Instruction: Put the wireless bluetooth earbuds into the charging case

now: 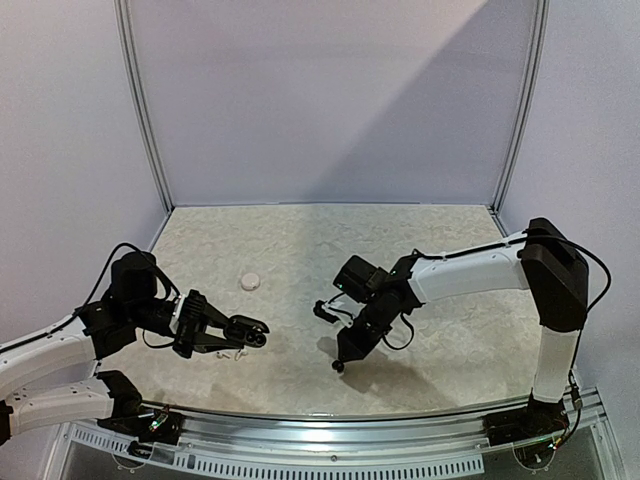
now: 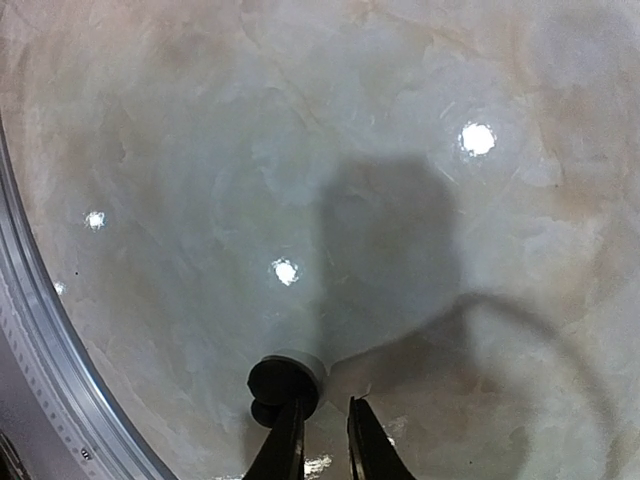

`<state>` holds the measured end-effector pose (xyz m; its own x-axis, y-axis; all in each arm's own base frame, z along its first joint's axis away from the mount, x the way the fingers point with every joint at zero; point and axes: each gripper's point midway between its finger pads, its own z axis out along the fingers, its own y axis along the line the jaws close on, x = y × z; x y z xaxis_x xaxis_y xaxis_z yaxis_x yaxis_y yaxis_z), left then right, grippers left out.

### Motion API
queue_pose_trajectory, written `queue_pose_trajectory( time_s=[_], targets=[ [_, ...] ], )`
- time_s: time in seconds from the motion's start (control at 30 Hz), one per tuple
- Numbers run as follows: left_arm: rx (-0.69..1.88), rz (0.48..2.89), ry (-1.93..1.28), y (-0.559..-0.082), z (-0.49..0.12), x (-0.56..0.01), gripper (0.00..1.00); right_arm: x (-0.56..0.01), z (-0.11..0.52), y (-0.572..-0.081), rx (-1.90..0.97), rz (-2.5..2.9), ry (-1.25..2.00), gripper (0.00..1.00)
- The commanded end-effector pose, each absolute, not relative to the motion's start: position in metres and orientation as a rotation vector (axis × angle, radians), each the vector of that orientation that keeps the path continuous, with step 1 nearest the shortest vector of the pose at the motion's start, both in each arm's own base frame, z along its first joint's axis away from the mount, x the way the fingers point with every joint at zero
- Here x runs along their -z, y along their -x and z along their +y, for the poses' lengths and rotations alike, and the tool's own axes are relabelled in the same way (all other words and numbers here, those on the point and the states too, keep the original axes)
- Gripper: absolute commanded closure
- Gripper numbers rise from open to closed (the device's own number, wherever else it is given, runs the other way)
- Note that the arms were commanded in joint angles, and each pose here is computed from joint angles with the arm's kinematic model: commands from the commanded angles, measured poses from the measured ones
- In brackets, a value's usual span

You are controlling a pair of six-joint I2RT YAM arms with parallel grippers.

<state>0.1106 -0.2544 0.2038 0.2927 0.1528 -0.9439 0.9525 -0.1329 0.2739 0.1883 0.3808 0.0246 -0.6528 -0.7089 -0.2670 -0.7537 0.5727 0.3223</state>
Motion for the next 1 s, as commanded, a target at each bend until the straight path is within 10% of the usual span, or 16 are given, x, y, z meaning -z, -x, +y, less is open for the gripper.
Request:
queue_pose_trajectory(
  time_s=[0.0, 0.97],
  targets=[
    [0.985, 1.060, -1.545, -0.107, -0.255, -0.200, 1.00, -0.021, 0.389, -0.184, -0.662, 2.681, 1.273, 0.83],
    [0.946, 0.970, -1.571, -0.100, -0.252, -0.202, 1.00, -0.021, 0.411, -0.163, -0.749, 2.661, 1.356, 0.83]
  ],
)
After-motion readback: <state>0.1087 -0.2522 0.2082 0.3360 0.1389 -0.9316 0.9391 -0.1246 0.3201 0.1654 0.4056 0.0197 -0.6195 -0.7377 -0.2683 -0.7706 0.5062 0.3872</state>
